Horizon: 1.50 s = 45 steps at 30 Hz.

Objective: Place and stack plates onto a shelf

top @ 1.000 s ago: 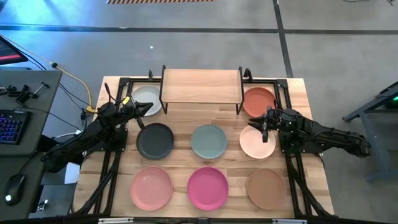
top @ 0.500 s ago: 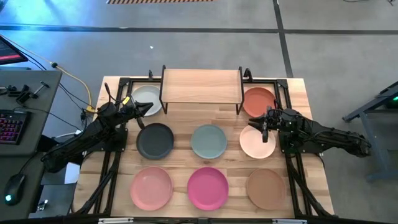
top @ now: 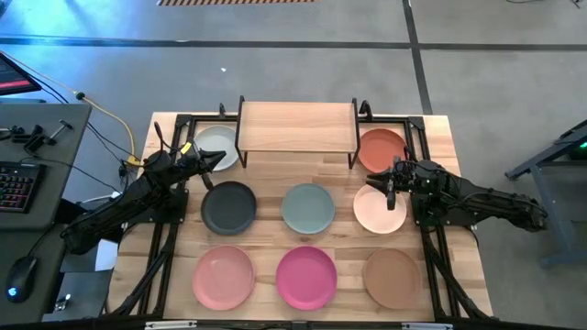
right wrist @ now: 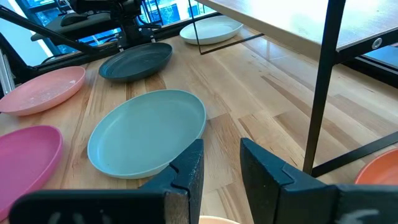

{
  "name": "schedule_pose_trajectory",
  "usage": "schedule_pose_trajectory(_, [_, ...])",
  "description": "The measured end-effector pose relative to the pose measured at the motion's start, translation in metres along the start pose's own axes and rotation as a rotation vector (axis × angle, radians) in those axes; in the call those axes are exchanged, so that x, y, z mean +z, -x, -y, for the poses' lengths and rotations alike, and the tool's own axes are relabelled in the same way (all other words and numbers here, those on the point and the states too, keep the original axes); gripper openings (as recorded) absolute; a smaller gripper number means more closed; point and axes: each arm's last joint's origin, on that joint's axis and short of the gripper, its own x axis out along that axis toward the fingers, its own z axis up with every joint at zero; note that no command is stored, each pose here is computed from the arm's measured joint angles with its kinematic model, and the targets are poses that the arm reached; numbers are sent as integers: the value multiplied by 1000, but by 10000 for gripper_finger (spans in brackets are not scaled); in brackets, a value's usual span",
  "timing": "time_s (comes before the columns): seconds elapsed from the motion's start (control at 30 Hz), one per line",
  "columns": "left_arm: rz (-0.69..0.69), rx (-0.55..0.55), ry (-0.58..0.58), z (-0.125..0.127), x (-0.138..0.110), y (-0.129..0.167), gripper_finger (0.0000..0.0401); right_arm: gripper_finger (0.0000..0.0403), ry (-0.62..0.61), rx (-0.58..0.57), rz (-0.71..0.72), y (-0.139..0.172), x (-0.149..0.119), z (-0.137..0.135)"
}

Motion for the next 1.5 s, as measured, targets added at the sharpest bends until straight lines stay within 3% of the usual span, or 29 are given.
schedule_pose_trajectory(0.2, [0, 0, 0, 0, 0, 0, 8, 85, -4, 2, 9, 0, 1, 0])
schedule_pose_trajectory(0.57, [0, 0, 0, 0, 0, 0, 8, 85, -302, -26, 60, 0, 5, 0])
schedule_pose_trajectory(0.77, [0, 0, 10, 0, 0, 0, 8, 85, -337, -21, 81, 0, 7, 0])
schedule_pose_trajectory(1.1, [0, -1, 9, 0, 0, 0, 8, 85, -217, 42, 320, 5, 30, -4])
schedule_pose_trajectory(1.5, [2, 5, 32, 0, 0, 0, 8, 85, -266, 3, 713, 22, 61, -6])
